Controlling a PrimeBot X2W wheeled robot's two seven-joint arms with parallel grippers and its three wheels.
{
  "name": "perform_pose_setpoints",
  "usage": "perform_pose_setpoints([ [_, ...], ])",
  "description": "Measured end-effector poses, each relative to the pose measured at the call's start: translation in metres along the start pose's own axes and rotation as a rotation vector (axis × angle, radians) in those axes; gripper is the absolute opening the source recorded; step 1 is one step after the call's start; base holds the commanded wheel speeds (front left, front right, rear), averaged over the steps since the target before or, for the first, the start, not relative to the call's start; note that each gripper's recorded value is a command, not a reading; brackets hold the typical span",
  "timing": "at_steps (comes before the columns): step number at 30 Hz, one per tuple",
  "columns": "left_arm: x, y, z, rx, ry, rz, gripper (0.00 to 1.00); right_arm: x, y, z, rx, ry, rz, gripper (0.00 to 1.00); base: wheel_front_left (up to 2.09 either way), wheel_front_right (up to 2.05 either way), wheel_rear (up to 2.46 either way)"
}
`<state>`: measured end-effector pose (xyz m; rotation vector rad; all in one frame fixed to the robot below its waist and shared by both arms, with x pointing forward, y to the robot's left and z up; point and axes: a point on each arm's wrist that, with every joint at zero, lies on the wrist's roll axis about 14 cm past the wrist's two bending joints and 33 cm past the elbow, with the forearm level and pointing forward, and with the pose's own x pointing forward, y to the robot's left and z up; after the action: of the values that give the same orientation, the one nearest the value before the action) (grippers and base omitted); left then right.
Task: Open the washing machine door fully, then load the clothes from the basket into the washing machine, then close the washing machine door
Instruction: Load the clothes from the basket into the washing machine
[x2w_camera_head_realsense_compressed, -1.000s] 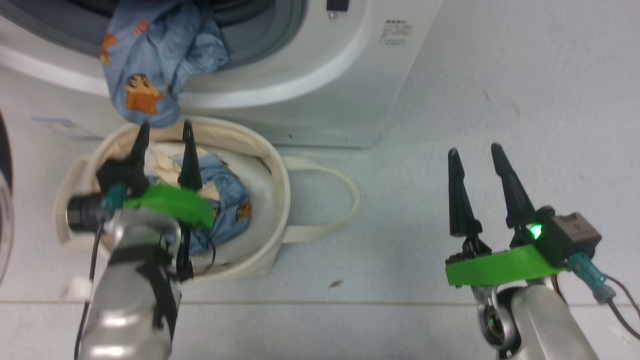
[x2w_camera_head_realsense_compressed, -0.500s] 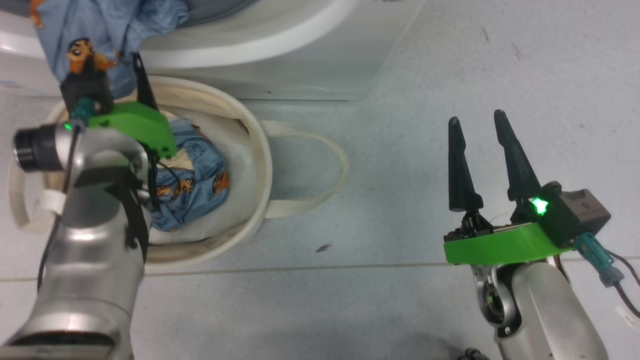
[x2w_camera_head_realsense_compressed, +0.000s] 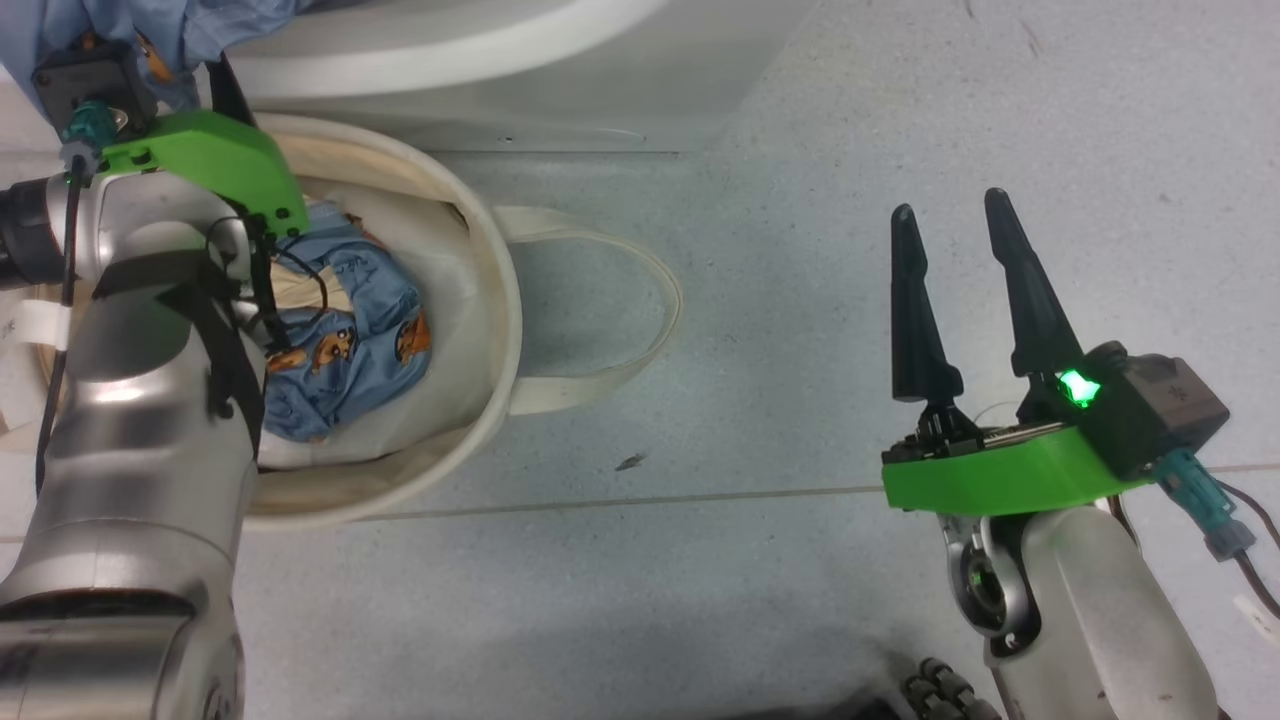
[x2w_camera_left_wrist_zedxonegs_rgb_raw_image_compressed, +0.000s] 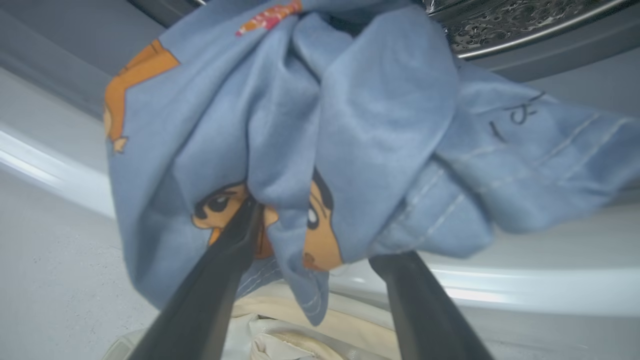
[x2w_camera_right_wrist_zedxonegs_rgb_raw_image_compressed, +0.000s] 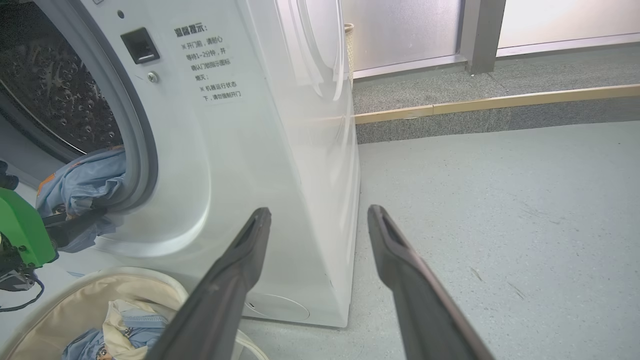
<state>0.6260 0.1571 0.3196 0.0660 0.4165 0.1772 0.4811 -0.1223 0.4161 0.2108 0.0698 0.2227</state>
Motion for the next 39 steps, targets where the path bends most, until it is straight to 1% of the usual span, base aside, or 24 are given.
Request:
perform_pose_setpoints([
  [4, 0.002, -0.002, -0.002, -0.014, 0.0, -0.009, 1.0, 0.0, 0.001, -0.003, 0.003, 0.008, 0.003, 1.0, 0.0, 0.0, 0.0],
  [5, 0.002, -0.002, -0.002, -0.02, -0.002, -0.015, 0.84, 0.001, 0.001, -0.004, 0.004, 0.009, 0.003, 1.0, 0.0, 0.0, 0.0],
  [6, 0.002, -0.003, -0.002, -0.025, -0.003, -0.024, 0.0, 0.001, 0.001, -0.005, 0.005, 0.01, 0.004, 1.0, 0.0, 0.0, 0.0],
  [10, -0.001, -0.012, 0.005, -0.046, -0.025, -0.064, 0.0, 0.003, 0.004, -0.005, 0.01, 0.009, 0.013, 1.0, 0.0, 0.0, 0.0],
  [13, -0.005, -0.006, 0.017, -0.059, -0.065, -0.058, 0.0, 0.004, 0.009, -0.003, 0.01, 0.002, 0.025, 1.0, 0.0, 0.0, 0.0],
  [19, -0.02, -0.001, 0.066, -0.118, -0.22, -0.08, 0.0, 0.005, 0.019, 0.005, 0.011, -0.015, 0.053, 1.0, 0.0, 0.0, 0.0],
  [25, -0.035, 0.008, 0.076, -0.154, -0.262, -0.084, 0.0, 0.004, 0.028, 0.013, 0.011, -0.03, 0.074, 1.0, 0.0, 0.0, 0.0],
  [29, -0.028, -0.005, 0.095, -0.176, -0.304, -0.121, 0.0, 0.002, 0.026, 0.008, 0.01, -0.016, 0.069, 1.0, 0.0, 0.0, 0.0],
  [32, -0.015, -0.013, 0.118, -0.208, -0.352, -0.134, 0.0, 0.001, 0.021, -0.001, 0.01, 0.005, 0.058, 1.0, 0.0, 0.0, 0.0],
  [36, 0.005, -0.013, 0.155, -0.242, -0.431, -0.124, 0.0, -0.001, 0.01, -0.011, 0.017, 0.031, 0.028, 1.0, 0.0, 0.0, 0.0],
  [39, 0.022, -0.008, 0.174, -0.246, -0.477, -0.106, 0.0, -0.002, 0.001, -0.018, 0.023, 0.047, 0.004, 1.0, 0.0, 0.0, 0.0],
])
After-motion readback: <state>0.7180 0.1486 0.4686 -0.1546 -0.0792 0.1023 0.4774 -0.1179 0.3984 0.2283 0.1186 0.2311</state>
